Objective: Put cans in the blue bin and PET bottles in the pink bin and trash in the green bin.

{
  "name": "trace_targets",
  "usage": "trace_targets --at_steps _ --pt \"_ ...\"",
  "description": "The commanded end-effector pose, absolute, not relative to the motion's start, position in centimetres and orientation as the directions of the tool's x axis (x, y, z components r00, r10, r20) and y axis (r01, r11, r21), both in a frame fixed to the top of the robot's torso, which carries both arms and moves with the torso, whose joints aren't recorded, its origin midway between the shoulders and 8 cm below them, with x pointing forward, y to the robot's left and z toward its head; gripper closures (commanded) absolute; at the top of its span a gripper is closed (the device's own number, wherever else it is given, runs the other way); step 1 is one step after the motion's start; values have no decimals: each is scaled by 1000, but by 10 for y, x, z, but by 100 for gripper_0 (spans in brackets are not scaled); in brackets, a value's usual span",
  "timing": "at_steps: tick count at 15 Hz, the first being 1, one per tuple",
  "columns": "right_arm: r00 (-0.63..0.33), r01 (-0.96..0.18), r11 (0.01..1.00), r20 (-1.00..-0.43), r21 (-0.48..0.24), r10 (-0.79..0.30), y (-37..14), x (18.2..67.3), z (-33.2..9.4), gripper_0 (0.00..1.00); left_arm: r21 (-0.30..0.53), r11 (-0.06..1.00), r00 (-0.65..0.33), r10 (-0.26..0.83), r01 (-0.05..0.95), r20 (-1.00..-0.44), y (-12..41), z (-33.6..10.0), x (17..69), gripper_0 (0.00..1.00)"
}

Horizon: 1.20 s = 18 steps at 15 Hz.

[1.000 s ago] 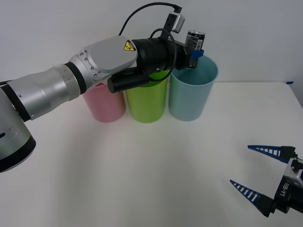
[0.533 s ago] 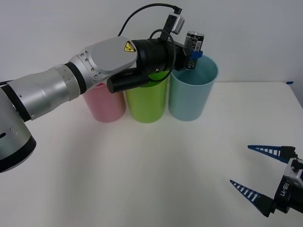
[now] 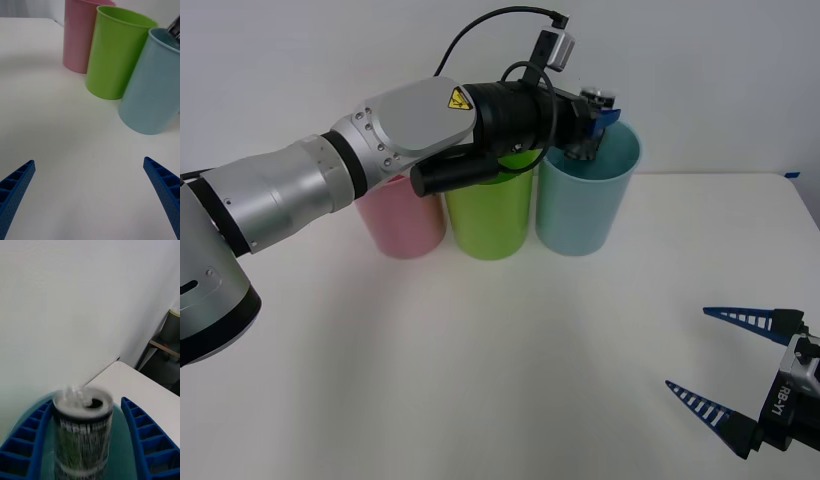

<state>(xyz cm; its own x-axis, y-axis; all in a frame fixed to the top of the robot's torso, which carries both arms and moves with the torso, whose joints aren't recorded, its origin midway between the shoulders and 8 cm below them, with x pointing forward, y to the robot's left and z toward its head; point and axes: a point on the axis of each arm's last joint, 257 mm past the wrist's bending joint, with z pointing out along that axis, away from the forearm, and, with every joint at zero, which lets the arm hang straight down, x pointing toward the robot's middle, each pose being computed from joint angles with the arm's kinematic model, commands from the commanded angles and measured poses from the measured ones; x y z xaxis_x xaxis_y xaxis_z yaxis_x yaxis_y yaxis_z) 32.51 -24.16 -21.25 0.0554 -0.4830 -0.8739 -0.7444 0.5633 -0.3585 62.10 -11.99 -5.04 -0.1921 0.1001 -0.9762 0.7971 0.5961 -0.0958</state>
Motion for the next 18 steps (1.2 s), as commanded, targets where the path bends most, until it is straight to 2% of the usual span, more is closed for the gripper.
trace_targets --at_steps 1,11,18 --pt "55 -744 563 -874 -359 -483 -242 325 -213 0 -117 596 -207 85 795 -975 -122 -48 620 0" --pt "55 -744 563 -874 -359 -483 -242 325 -213 0 -127 599 -197 52 790 -979 -126 -34 621 0" --pt "55 -744 563 -874 -359 -483 -242 325 -213 0 -155 503 -154 -44 850 -987 -124 38 606 0"
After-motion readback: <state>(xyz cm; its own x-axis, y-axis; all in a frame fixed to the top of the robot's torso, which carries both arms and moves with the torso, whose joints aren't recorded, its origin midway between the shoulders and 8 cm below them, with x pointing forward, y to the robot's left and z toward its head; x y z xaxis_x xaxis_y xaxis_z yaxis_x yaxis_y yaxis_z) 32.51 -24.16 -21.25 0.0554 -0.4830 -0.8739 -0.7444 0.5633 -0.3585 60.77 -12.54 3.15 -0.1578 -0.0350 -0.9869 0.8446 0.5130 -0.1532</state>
